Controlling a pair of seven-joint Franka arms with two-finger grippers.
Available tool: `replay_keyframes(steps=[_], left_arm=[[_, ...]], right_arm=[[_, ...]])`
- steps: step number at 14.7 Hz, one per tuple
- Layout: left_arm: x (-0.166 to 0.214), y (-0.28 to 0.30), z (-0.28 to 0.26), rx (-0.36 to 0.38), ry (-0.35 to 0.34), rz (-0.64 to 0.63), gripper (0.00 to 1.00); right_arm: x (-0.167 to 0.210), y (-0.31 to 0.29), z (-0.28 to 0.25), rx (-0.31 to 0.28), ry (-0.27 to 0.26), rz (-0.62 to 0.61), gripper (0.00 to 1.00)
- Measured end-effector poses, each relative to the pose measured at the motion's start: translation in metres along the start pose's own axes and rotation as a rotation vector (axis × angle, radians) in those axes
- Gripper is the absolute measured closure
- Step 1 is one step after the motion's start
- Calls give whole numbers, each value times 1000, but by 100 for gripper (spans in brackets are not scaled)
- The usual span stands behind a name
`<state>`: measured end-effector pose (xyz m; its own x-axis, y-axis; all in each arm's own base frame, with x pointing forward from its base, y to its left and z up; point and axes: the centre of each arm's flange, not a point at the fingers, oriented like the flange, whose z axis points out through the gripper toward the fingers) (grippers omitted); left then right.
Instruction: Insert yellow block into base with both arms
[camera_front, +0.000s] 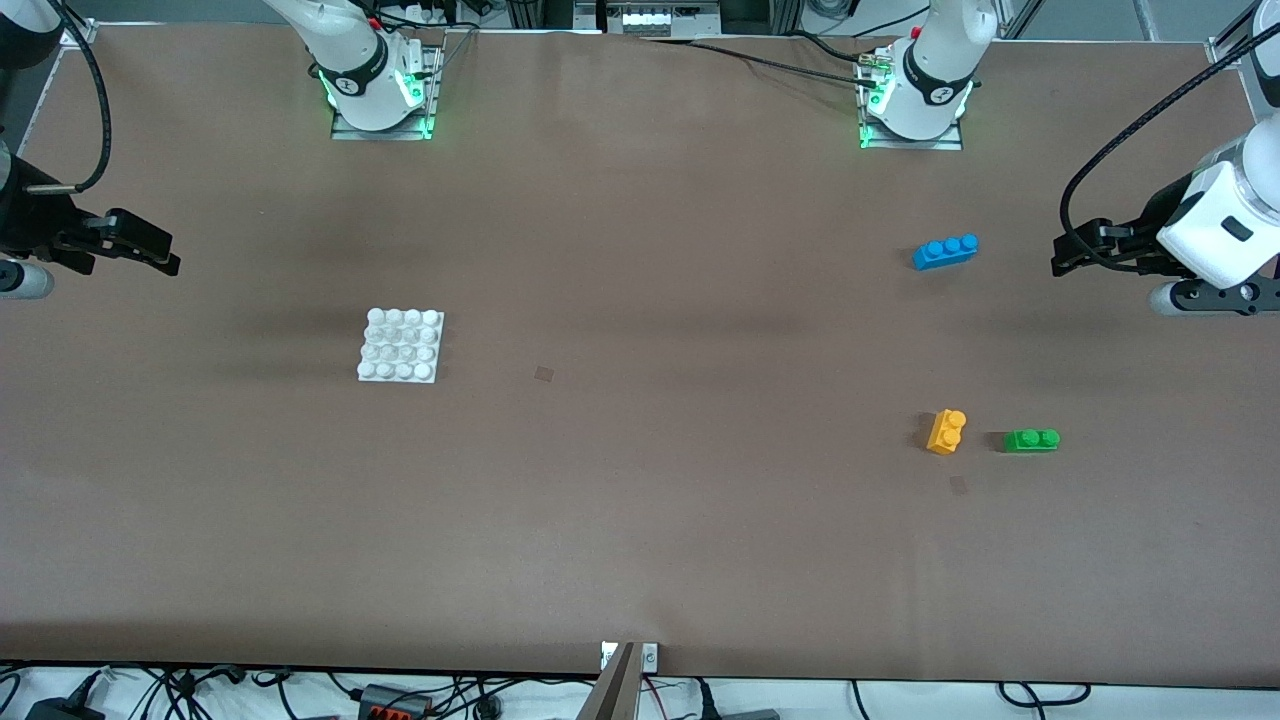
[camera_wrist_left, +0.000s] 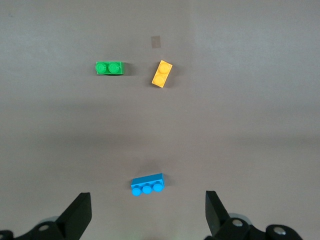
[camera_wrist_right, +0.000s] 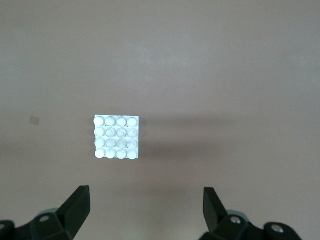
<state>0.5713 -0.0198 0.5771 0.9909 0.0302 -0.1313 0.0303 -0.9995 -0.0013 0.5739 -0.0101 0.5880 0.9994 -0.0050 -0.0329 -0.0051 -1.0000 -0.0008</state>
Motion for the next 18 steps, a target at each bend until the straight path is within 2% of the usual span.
replay_keyframes(steps=[11, 16, 18], left_arm=[[0, 2, -5, 0, 10, 3, 0], [-1, 7, -5, 1, 12, 11, 0], [-1, 6, -5, 0, 12, 10, 0]], right_arm=[[-1, -4, 1, 0, -6, -7, 0], [-13, -9, 11, 0, -124, -16, 0], [-20, -11, 24, 1, -213, -20, 0]])
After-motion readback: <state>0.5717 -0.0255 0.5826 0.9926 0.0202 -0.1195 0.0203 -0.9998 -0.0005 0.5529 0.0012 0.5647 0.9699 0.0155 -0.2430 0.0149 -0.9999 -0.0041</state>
